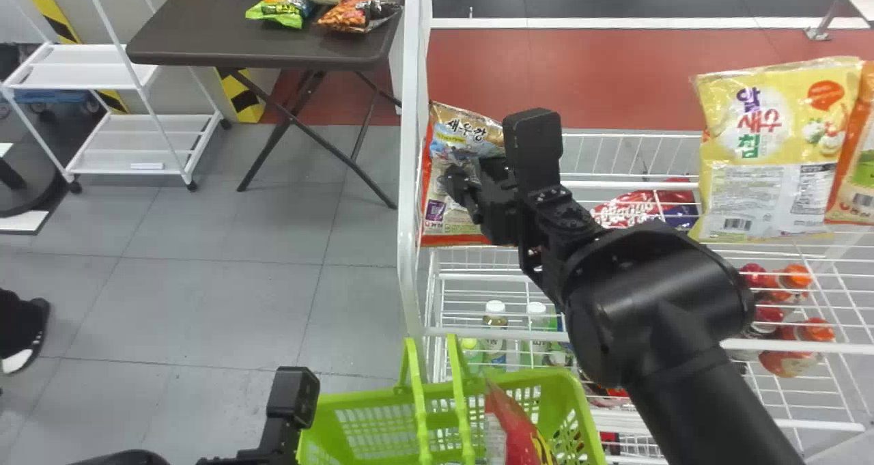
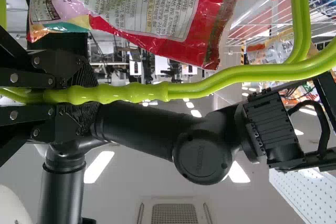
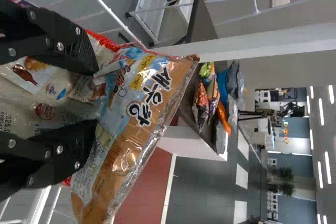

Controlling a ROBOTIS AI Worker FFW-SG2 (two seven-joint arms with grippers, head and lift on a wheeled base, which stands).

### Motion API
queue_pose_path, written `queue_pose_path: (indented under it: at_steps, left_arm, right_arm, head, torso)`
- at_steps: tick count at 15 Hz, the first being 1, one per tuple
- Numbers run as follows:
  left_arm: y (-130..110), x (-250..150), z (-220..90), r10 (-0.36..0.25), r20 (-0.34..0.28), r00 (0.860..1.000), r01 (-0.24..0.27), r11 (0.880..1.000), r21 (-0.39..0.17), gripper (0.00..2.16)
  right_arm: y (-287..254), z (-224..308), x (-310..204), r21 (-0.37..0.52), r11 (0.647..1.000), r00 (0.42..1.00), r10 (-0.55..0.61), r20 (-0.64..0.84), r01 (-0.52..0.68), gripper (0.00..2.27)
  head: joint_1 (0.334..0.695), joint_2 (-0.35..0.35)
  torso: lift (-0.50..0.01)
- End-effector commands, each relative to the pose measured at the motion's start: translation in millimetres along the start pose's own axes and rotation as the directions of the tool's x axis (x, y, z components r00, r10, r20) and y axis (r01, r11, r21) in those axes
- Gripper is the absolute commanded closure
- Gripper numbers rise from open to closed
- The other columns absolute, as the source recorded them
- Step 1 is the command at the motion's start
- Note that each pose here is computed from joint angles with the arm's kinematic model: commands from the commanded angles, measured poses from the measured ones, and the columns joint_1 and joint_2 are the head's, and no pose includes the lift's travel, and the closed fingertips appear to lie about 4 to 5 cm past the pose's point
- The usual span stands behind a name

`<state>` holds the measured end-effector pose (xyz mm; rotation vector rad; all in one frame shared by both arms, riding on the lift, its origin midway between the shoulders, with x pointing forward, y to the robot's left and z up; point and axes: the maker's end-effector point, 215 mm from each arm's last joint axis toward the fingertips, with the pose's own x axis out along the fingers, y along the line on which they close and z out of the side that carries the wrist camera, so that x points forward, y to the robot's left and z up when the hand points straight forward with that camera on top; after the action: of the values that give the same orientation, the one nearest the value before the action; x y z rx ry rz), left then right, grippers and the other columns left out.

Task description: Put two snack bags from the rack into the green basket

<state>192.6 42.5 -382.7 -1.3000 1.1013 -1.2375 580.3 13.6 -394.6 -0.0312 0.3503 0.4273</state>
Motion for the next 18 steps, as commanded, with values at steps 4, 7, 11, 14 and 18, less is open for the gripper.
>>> queue_pose_path:
  at_steps: [4,7,11,14,18]
  left_arm:
    - [0.4,2.4,-0.2,-0.001,0.001,1.000,0.001,1.000,-0.002,1.36]
    - [-0.2,3.6,-1.9,-0.002,-0.003,1.000,0.002,1.000,-0.001,1.36]
    - [0.3,3.9,-6.3,-0.004,-0.002,1.000,0.004,1.000,-0.009,1.36]
    - [0.2,6.7,-8.6,-0.007,-0.009,1.000,0.006,1.000,-0.011,1.36]
    - [0.2,8.0,-9.3,-0.009,-0.010,1.000,0.009,1.000,-0.013,1.36]
  right_arm:
    - [6.1,15.0,-30.1,0.015,1.000,0.998,0.009,0.068,-0.010,2.24]
    - [1.7,20.4,-59.5,0.011,1.000,0.996,0.007,0.092,-0.009,2.24]
    - [-21.7,22.2,-131.0,0.040,0.999,0.997,0.005,0.074,-0.008,2.24]
    - [-50.6,13.6,-194.3,0.056,0.998,1.000,-0.012,0.018,0.011,2.24]
    - [-75.7,-11.5,-266.2,0.076,0.997,0.993,-0.019,-0.116,0.028,2.24]
  head:
    - [0.695,0.086]
    - [0.695,0.072]
    - [0.695,0.038]
    - [0.695,-0.037]
    - [0.695,-0.183]
  torso:
    - [-0.004]
    - [-0.004]
    - [-0.004]
    - [-0.004]
    - [-0.004]
